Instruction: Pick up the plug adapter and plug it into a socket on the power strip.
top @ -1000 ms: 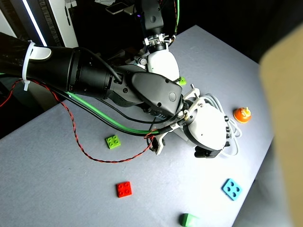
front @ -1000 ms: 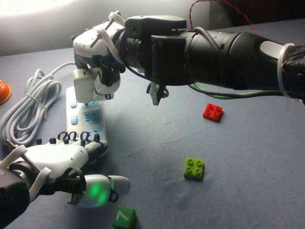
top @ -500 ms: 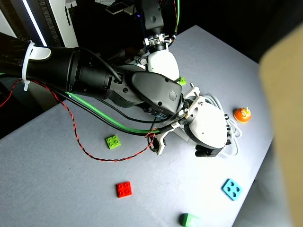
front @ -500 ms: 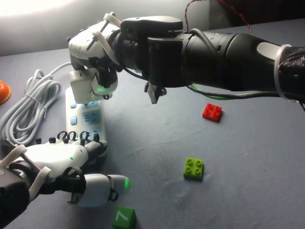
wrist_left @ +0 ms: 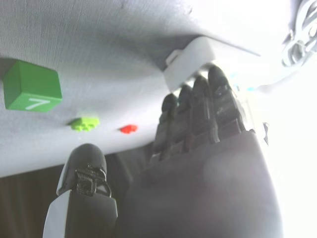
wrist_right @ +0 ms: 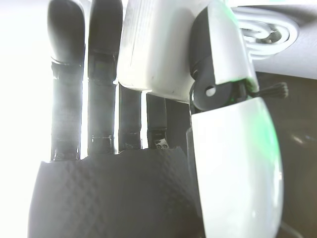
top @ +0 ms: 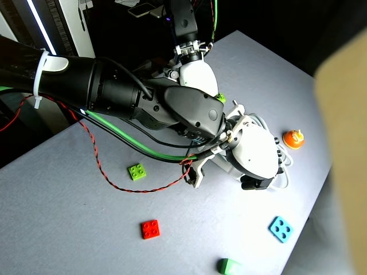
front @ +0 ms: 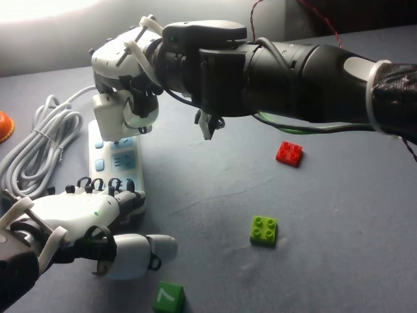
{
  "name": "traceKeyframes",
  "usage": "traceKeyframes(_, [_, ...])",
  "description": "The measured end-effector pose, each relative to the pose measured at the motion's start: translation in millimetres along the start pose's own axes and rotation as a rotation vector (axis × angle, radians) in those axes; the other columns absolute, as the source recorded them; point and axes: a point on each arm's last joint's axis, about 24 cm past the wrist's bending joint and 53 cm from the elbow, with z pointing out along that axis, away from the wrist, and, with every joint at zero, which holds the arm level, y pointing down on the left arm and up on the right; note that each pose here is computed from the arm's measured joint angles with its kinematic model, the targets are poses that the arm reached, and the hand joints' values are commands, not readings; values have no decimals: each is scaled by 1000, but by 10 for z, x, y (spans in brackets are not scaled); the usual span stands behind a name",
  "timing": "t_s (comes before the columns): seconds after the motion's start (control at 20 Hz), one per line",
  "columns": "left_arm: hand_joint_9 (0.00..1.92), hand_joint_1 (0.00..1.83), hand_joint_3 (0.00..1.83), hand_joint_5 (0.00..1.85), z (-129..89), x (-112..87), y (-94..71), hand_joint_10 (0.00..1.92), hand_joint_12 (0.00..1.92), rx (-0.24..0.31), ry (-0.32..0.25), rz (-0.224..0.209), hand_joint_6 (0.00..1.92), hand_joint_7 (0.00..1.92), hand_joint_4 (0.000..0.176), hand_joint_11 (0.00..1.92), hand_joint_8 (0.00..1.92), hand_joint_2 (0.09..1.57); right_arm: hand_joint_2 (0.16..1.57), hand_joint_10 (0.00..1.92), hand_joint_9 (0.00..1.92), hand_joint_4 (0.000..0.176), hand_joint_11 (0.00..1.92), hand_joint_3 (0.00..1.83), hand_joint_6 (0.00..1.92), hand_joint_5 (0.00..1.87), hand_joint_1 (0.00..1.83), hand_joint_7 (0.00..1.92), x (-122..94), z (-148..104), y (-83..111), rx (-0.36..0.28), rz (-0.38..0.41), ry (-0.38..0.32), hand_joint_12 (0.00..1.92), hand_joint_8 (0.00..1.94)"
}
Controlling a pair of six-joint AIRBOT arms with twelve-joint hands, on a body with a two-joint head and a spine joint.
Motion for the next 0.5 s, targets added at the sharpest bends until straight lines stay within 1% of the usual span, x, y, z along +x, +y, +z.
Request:
traceKeyframes(0.1, [90,0,0,86,-1,2,-1,3,330,0,0,0,4,81,0,0,4,1210,1114,777,1051,0,851,1,948,898,1258,1082,0,24,6,1,3,-2,1274,1004])
traceKeyframes(0.15, [99,0,0,90,-1,0,0,4,357,0,0,0,3,92,0,0,5,1209,1111,771,1053,0,869,0,932,913,1256,1084,-8,43,-2,4,6,-5,1254,993])
traceKeyframes(0.25, [103,0,0,77,-4,-15,10,4,331,-1,-1,0,2,93,0,0,3,1204,1103,753,1068,0,891,0,900,929,1263,1103,-16,71,-14,6,12,-8,1221,967])
traceKeyframes(0.35, [113,0,0,88,-6,-17,17,5,374,-3,-2,0,4,106,0,0,5,1200,1101,719,1080,0,898,0,897,933,1263,1107,-6,79,-5,5,13,-7,1195,960])
traceKeyframes(0.5, [121,0,2,101,-6,-15,24,5,355,-3,-2,7,4,116,0,0,5,1208,1097,729,1069,0,876,0,862,954,1263,1101,35,90,4,5,10,-2,1210,970])
